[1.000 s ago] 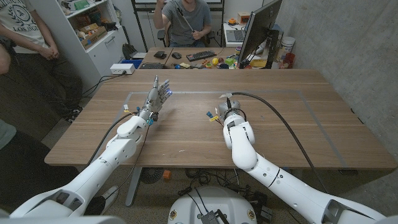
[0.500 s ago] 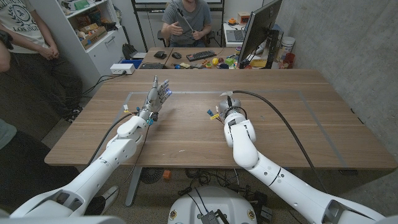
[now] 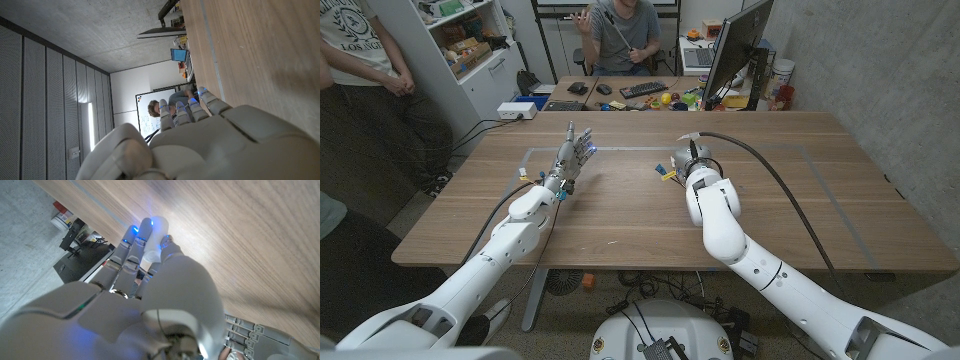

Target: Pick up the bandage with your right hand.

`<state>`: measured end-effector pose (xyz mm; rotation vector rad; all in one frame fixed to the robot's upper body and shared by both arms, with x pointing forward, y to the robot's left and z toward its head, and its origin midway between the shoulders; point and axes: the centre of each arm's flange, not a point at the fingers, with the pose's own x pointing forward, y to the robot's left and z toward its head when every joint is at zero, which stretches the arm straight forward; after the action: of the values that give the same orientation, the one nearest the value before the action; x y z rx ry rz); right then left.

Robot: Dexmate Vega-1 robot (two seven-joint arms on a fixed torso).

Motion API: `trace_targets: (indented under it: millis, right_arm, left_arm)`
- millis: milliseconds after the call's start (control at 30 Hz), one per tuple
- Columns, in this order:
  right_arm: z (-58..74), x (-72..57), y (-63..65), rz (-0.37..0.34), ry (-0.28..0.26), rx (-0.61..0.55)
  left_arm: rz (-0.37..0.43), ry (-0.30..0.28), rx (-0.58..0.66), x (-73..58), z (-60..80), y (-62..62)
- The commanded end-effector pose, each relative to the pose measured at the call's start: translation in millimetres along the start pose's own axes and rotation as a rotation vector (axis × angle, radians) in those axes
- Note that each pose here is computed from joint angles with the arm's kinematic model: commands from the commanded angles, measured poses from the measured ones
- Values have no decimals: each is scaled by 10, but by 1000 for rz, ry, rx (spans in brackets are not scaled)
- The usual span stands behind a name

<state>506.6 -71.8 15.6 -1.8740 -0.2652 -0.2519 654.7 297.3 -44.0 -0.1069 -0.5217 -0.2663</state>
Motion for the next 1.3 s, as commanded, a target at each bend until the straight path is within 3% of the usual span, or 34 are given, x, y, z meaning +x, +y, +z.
trace_targets:
  millis: [33,67,133,200,367,767,1300]
  right_arm:
    - [-255,-237,-661,-85,28,-67]
    - [-294,-266,-766,-100,37,-78]
    - [-319,-276,-816,-107,43,-83]
    - [-395,-299,-959,-125,58,-96]
    - [-485,-337,-1129,-144,75,-115]
    - [-490,-338,-1072,-145,73,-113]
    - [-496,-346,-1120,-154,81,-106]
  left_arm:
    - [-12,11,2,15,-21,-24]
    - [-13,11,3,16,-22,-25]
    - [-13,13,2,16,-22,-26]
    - [-15,14,4,15,-23,-28]
    - [-17,15,6,16,-23,-29]
    - [-22,16,11,12,-19,-40]
    - [-15,11,9,10,-9,-43]
